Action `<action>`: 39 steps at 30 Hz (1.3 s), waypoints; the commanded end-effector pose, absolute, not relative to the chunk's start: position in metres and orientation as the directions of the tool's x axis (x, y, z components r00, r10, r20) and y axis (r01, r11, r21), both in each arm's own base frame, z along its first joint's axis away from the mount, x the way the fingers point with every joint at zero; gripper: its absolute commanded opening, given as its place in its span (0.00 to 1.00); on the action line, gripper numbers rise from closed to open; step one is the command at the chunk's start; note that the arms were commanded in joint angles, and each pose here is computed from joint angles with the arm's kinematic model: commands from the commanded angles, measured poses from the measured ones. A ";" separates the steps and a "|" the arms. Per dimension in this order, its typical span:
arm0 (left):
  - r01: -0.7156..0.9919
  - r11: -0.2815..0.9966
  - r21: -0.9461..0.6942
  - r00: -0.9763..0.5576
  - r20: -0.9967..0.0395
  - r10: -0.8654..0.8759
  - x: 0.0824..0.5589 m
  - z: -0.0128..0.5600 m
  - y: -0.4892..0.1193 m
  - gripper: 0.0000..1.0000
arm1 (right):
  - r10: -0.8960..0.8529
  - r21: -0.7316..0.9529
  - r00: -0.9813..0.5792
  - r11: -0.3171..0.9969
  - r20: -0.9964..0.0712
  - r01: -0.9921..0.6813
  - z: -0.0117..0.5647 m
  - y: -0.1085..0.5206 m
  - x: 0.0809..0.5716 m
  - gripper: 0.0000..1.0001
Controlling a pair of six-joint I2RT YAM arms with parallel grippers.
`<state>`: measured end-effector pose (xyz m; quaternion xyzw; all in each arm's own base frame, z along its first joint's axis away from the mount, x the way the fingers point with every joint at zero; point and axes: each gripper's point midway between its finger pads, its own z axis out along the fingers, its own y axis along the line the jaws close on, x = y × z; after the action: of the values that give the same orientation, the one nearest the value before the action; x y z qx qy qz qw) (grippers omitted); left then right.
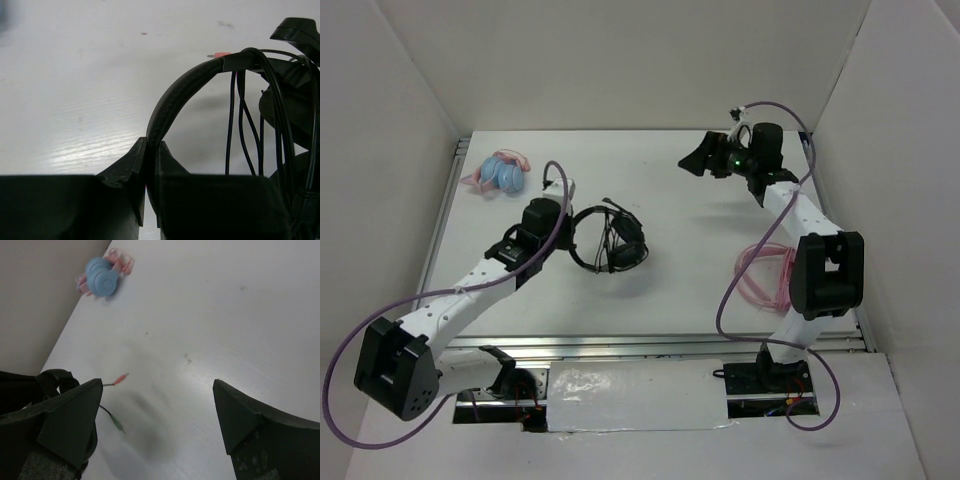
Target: Wrap the headphones
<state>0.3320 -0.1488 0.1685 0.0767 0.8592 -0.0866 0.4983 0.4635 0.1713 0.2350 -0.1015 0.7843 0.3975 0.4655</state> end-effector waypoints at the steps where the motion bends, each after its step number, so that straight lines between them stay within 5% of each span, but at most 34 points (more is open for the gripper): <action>1: 0.035 0.980 -0.195 -0.447 -0.880 -0.159 0.363 0.196 -0.118 0.00 | 0.309 0.521 -0.452 0.702 -0.837 -0.485 0.267 0.152 0.484 1.00; 7: -0.407 0.872 -0.274 -0.377 -0.819 -0.433 0.385 0.158 -0.009 0.00 | 0.333 0.465 -0.389 0.825 -0.859 -0.319 0.276 0.112 0.478 1.00; 14: -0.687 0.666 -0.290 -0.244 -0.772 -0.587 0.382 0.128 0.085 0.00 | 0.334 0.439 -0.372 0.865 -0.866 -0.244 0.270 0.089 0.462 1.00; 31: -0.895 0.359 -0.265 -0.081 -0.696 -0.714 0.375 0.080 0.171 0.00 | 0.305 0.406 -0.399 0.892 -0.865 -0.198 0.242 0.074 0.448 1.00; 39: -0.899 0.360 -0.249 -0.099 -0.685 -0.721 0.355 0.077 0.161 0.62 | 0.297 0.386 -0.375 0.903 -0.878 -0.190 0.255 0.069 0.439 1.00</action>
<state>0.3535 0.1608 0.0568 -0.5428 0.7532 0.1262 0.3494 0.4456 0.0747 0.2229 0.0432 0.8198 0.2289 0.5231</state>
